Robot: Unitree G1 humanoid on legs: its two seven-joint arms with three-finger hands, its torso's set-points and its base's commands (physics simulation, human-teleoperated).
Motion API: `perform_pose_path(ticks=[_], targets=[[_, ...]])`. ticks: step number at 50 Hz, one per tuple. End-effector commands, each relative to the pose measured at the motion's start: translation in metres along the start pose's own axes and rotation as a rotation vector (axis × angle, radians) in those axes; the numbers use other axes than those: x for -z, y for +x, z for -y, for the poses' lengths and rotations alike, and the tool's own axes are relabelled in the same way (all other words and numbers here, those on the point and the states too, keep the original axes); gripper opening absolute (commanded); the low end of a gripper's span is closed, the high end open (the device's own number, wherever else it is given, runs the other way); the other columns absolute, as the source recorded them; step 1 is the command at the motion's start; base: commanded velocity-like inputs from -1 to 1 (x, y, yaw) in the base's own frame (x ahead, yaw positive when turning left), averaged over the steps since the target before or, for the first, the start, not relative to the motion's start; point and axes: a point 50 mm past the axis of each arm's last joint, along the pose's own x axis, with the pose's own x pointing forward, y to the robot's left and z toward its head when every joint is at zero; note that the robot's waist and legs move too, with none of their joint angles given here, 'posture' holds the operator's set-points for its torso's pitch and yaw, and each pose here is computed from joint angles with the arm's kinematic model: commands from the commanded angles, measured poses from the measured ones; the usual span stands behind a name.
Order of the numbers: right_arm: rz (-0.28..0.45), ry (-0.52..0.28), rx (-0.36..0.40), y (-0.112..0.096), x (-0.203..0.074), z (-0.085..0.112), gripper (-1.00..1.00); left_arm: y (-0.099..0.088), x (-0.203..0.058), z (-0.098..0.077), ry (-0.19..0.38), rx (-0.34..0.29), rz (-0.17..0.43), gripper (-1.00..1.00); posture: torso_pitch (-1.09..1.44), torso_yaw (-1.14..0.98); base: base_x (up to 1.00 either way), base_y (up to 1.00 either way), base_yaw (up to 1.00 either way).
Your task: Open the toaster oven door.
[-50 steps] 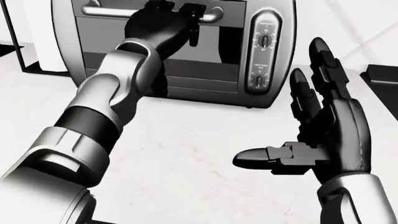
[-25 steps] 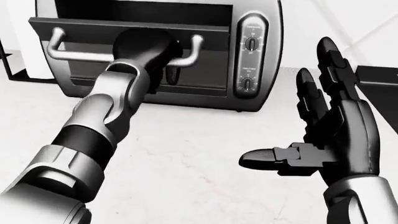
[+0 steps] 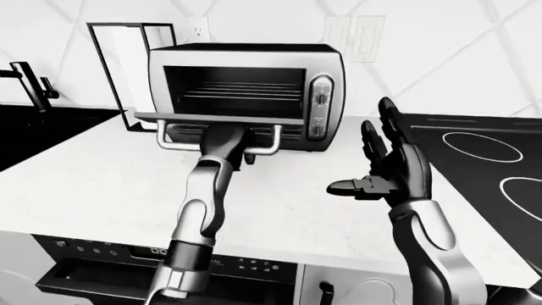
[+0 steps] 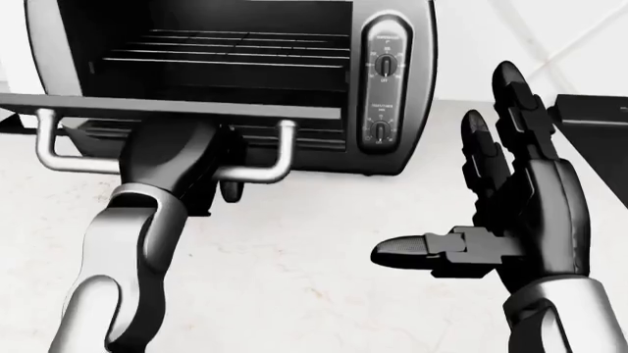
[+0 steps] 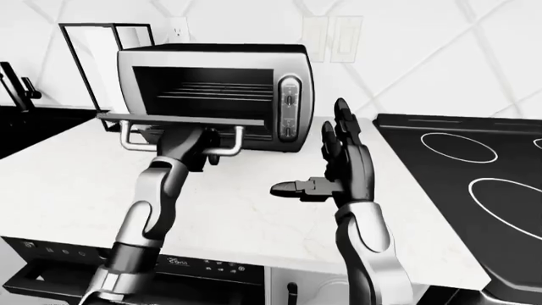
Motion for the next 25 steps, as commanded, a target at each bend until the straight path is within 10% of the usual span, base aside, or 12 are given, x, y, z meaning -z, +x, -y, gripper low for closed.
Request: perform_pose_path(ticks=[1,16,25], targets=[[0.080,-0.004,-0.018,0.001,-0.014,-0.003,1.00,0.001,-0.002,-0.028,0.006,-0.113,0.012,-0.79,-0.37,0.00,0.00,0.00,0.00],[0.080,-0.004,-0.022,0.001,-0.012,-0.005,1.00,-0.051,0.007,-0.014,-0.046,-0.131,-0.021,-0.69,-0.37,0.00,0.00,0.00,0.00],[0.080,-0.003,-0.022,0.001,-0.012,-0.005,1.00,-0.074,0.009,-0.005,-0.071,-0.117,-0.032,-0.27,-0.37,0.00,0.00,0.00,0.00]])
